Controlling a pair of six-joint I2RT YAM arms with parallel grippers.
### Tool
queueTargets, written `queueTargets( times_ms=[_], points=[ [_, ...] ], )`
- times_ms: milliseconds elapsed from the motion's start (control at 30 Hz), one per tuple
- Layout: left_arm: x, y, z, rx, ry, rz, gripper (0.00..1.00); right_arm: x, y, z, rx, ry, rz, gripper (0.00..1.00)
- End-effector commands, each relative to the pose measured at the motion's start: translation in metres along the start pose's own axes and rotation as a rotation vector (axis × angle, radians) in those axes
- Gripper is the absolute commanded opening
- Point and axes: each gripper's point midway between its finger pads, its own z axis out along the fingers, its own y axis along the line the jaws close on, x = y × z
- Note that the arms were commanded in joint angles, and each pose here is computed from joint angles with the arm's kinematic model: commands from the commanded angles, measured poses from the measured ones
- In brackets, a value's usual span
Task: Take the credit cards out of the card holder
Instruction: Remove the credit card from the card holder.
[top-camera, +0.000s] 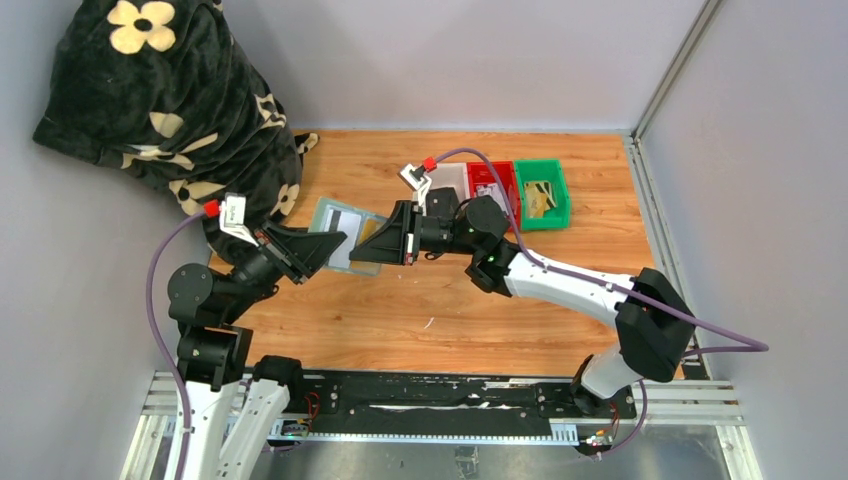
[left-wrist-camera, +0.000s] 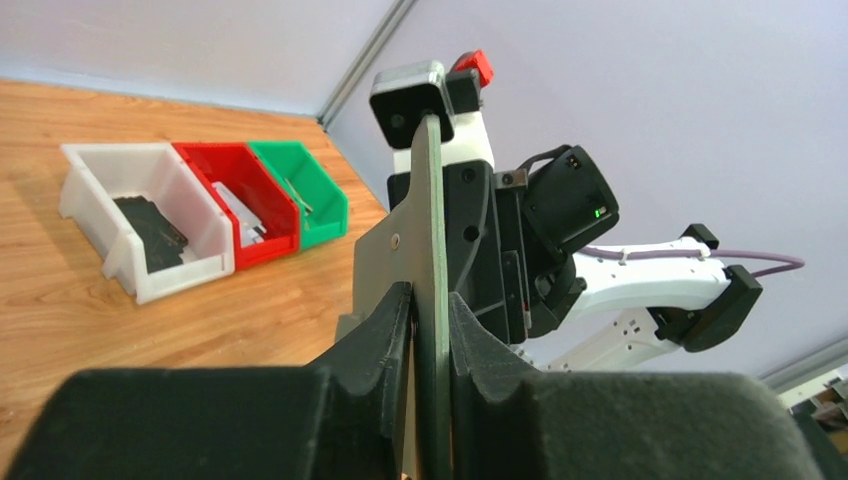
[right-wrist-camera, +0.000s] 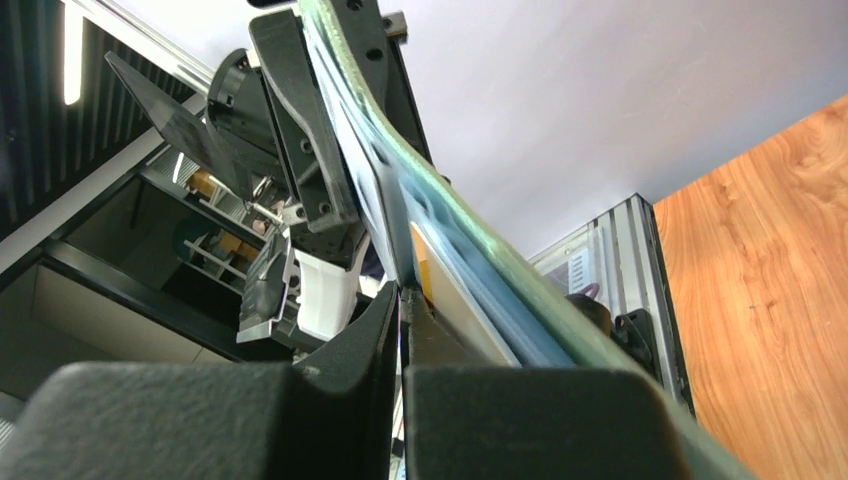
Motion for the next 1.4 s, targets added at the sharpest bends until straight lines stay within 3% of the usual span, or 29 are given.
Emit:
queueTargets(
  times_ms=[0, 167, 600, 767, 1033, 1200, 1367],
  points=[
    [0.019, 0.005, -0.003, 0.006, 0.077, -0.041, 0.22, -0.019, 0.039, 0.003, -0.091, -0.087, -0.095, 0.0],
    [0.017, -0.001, -0.003, 0.019, 0.079, -0.048, 0.27, -0.021, 0.031, -0.01, -0.067, -0.113, -0.085, 0.0],
    [0.009, -0.015, -0.003, 0.054, 0.065, -0.068, 0.25, -0.003, 0.015, -0.022, -0.009, -0.068, -0.075, 0.0],
    [0.007, -0.016, -0.003, 0.056, 0.061, -0.065, 0.19, 0.004, 0.013, -0.027, 0.006, -0.049, -0.079, 0.0],
    [0.007, -0.016, -0.003, 0.053, 0.058, -0.068, 0.16, 0.011, 0.011, -0.033, 0.019, -0.035, -0.079, 0.0],
    [0.005, -0.014, -0.004, 0.038, 0.048, -0.064, 0.02, 0.012, 0.013, -0.031, 0.003, -0.026, -0.072, 0.01],
    [0.005, -0.015, -0.004, 0.039, 0.051, -0.067, 0.0, 0.003, 0.015, -0.032, -0.008, -0.086, -0.059, 0.34]
  ],
)
